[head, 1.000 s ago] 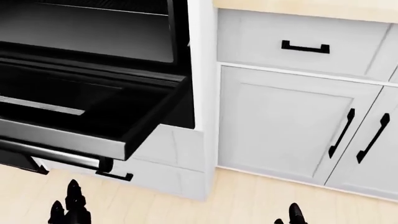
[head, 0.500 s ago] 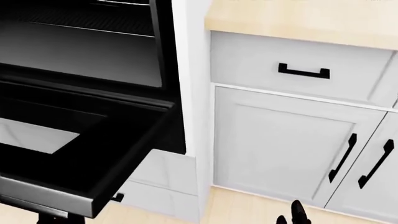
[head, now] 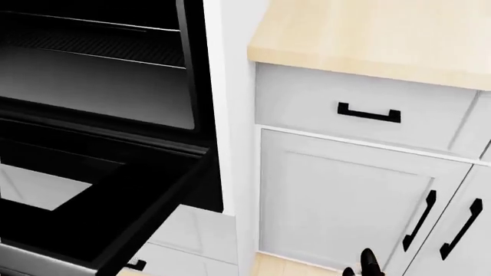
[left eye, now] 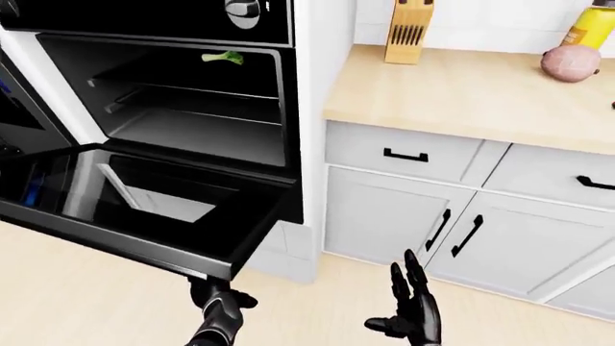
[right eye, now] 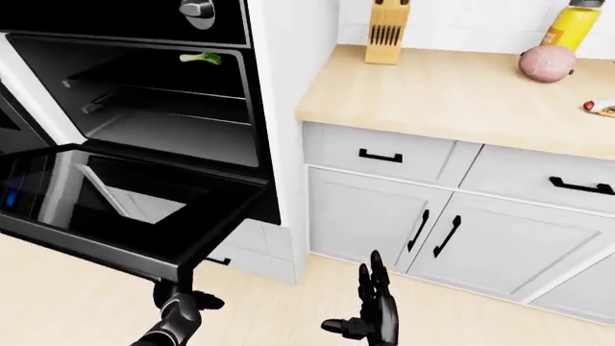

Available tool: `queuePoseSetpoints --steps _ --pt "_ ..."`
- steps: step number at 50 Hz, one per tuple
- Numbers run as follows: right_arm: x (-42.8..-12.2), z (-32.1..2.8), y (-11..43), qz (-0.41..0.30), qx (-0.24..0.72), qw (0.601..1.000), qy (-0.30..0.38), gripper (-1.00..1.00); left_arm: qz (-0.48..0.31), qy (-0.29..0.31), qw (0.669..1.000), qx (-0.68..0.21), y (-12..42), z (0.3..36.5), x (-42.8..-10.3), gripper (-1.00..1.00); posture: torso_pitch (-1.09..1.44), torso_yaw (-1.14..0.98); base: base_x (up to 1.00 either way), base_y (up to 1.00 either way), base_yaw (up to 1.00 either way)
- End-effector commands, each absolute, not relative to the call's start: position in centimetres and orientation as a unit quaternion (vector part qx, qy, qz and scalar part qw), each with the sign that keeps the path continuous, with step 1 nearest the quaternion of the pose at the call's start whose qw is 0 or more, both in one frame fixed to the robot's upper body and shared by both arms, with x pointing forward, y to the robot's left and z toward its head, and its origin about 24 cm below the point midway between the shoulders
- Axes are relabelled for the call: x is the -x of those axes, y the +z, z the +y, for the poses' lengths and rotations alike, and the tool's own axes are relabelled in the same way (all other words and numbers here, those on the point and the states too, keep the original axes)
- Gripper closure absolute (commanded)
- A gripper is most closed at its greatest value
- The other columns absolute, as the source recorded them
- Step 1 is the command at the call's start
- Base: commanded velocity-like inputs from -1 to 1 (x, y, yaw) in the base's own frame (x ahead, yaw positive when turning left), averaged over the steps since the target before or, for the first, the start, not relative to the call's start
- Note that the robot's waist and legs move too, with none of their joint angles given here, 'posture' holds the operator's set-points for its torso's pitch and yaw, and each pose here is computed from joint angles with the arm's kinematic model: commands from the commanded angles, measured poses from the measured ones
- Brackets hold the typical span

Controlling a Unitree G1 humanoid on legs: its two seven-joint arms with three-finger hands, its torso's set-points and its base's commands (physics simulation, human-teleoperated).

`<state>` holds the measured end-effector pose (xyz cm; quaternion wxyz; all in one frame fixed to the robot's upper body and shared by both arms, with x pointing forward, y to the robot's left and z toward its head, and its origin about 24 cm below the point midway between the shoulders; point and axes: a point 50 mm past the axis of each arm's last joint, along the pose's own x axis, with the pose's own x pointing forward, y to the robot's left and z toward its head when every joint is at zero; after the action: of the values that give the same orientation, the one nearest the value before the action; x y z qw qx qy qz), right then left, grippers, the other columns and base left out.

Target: Close the oven door.

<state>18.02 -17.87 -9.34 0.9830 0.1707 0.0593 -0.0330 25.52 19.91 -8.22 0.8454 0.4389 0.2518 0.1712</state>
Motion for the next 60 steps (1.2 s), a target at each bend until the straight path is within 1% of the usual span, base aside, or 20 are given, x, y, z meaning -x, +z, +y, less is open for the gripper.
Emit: queuePoseSetpoints --steps 1,18,36,37,38,42,49,50,51,60 --pt "-18.89 -17.73 -8.51 0.029 -0.164 0.986 -0.026 -1.00 0.216 0.188 0.850 -0.442 -6.84 20.28 -26.97 -1.00 0.00 0.00 0.21 0.00 0.00" --pt "-19.07 -17.75 -8.41 0.029 -0.161 0.986 -0.024 -1.00 0.218 0.186 0.846 -0.449 -7.00 20.32 -26.76 -1.00 0.00 0.00 0.21 0.00 0.00" --pt "-19.10 -17.65 -8.37 0.029 -0.158 0.987 -0.024 -1.00 0.217 0.186 0.847 -0.448 -6.95 20.31 -26.83 -1.00 0.00 0.00 0.00 0.00 0.00" --pt "-19.13 -17.69 -8.10 0.015 -0.158 0.987 -0.023 -1.00 0.217 0.186 0.847 -0.448 -6.95 20.30 -26.83 -1.00 0.00 0.00 0.00 0.00 0.00" --pt "-19.33 -17.60 -8.55 0.047 -0.152 0.987 -0.023 -1.00 0.217 0.186 0.847 -0.448 -6.95 20.29 -26.84 -1.00 0.00 0.00 0.00 0.00 0.00" --pt "-19.03 -17.57 -8.42 0.034 -0.153 0.987 -0.022 -1.00 0.216 0.186 0.848 -0.447 -6.93 20.30 -26.86 -1.00 0.00 0.00 0.00 0.00 0.00" --pt "-19.25 -17.54 -8.24 0.027 -0.153 0.988 -0.016 -1.00 0.216 0.185 0.848 -0.447 -6.94 20.25 -26.86 -1.00 0.00 0.00 0.00 0.00 0.86" --pt "-19.38 -17.49 -8.40 0.038 -0.153 0.987 -0.014 -1.00 0.216 0.185 0.848 -0.447 -6.92 20.27 -26.88 -1.00 0.00 0.00 0.00 0.00 0.98" --pt "-19.40 -17.52 -8.24 0.028 -0.158 0.987 -0.014 -1.00 0.216 0.186 0.848 -0.447 -6.92 20.28 -26.88 -1.00 0.00 0.00 0.00 0.00 0.00" --pt "-19.33 -17.51 -8.32 0.031 -0.159 0.987 -0.015 -1.00 0.215 0.185 0.848 -0.447 -6.92 20.25 -26.88 -1.00 0.00 0.00 0.00 0.00 0.00"
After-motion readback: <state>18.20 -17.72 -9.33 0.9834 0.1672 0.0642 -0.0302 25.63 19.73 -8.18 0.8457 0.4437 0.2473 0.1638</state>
